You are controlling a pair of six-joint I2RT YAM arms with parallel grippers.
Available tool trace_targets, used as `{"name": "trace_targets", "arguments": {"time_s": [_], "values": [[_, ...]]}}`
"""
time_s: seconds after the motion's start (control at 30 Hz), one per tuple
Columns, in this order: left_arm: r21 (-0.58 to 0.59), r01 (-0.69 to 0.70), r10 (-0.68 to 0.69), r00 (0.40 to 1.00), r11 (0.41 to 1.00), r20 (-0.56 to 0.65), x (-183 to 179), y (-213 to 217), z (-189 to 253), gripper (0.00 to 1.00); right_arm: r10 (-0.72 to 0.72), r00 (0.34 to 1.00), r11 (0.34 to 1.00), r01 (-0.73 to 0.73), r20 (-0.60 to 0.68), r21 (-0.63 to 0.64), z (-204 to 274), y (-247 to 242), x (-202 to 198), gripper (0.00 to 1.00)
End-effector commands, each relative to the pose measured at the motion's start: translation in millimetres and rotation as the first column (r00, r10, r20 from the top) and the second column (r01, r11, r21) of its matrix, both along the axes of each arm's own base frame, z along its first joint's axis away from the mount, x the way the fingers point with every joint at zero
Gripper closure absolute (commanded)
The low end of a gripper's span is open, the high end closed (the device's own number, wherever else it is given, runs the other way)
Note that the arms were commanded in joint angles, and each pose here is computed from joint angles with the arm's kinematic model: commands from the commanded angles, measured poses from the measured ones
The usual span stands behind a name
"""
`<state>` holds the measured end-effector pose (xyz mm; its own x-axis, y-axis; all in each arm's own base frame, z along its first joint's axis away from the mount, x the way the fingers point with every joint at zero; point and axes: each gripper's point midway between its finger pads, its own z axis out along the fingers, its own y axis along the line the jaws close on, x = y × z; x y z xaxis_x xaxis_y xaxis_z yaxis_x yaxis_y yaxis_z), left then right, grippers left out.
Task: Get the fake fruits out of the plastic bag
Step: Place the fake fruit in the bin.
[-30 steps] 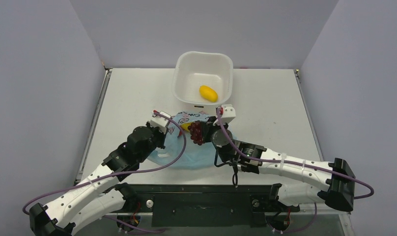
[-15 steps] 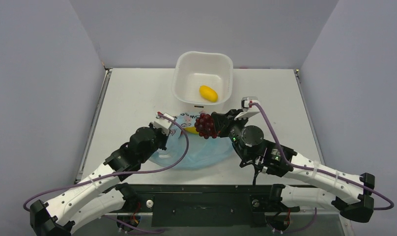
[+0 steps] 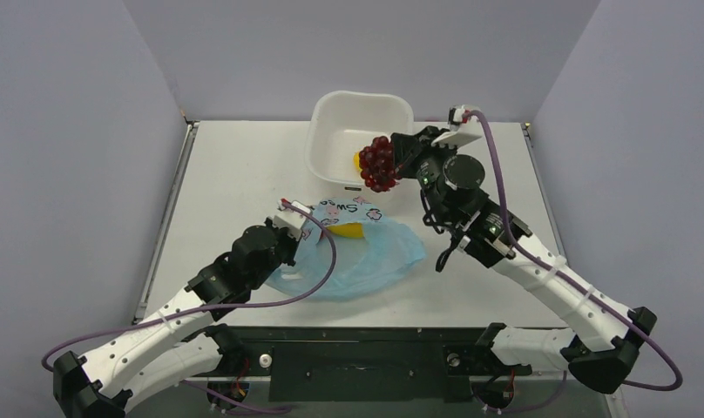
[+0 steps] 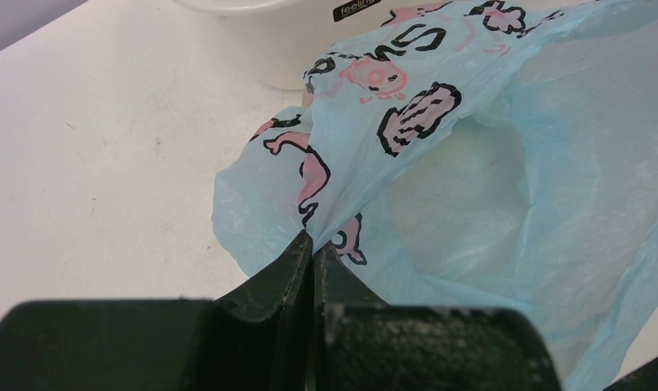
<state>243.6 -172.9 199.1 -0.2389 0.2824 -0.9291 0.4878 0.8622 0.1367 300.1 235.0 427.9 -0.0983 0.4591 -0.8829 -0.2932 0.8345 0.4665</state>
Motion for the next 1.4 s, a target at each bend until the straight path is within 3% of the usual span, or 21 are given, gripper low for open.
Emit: {"name": "trace_targets", "arguments": {"time_s": [0.0, 0.27, 0.4, 0.6, 0.97, 1.2, 1.37], "values": [[0.001, -0.008, 0.008, 1.0, 1.0, 0.028, 3.4, -1.4, 4.4, 1.0, 0.009, 0.999, 0.999, -0.011, 0.05, 0.041, 20.5, 3.0, 38.3, 1.0], [0.018, 0.001, -0.001, 1.0, 1.0, 0.016, 5.3, -5.7, -0.2, 1.0, -0.062, 0.998, 0.997, 0.062, -0.011, 0.054, -11.5, 3.6, 144.4, 1.0], [0.016, 0.0, -0.001, 1.0, 1.0, 0.022, 5.9, -5.7, 0.6, 1.0, -0.067, 0.993, 0.997, 0.069, -0.1, 0.017, -60.9, 15.2, 199.0, 1.0], [0.015, 0.01, -0.011, 1.0, 1.0, 0.028, 5.7, -7.6, 2.7, 1.0, -0.071, 0.977, 0.996, 0.057, -0.199, -0.074, -116.5, 36.2, 246.0, 1.0], [0.011, 0.017, -0.018, 0.999, 1.0, 0.035, 5.0, -8.6, 5.7, 1.0, -0.116, 0.928, 0.952, 0.003, -0.355, -0.305, -236.6, 60.3, 269.1, 1.0], [0.01, 0.021, -0.021, 0.999, 1.0, 0.039, 4.0, -9.0, 6.9, 1.0, -0.139, 0.909, 0.906, -0.043, -0.394, -0.421, -270.4, 63.0, 263.3, 0.84], [0.015, 0.023, -0.023, 0.999, 1.0, 0.034, 3.4, -9.1, 4.4, 1.0, -0.135, 0.915, 0.899, -0.048, -0.379, -0.435, -246.2, 63.0, 258.2, 0.72]]}}
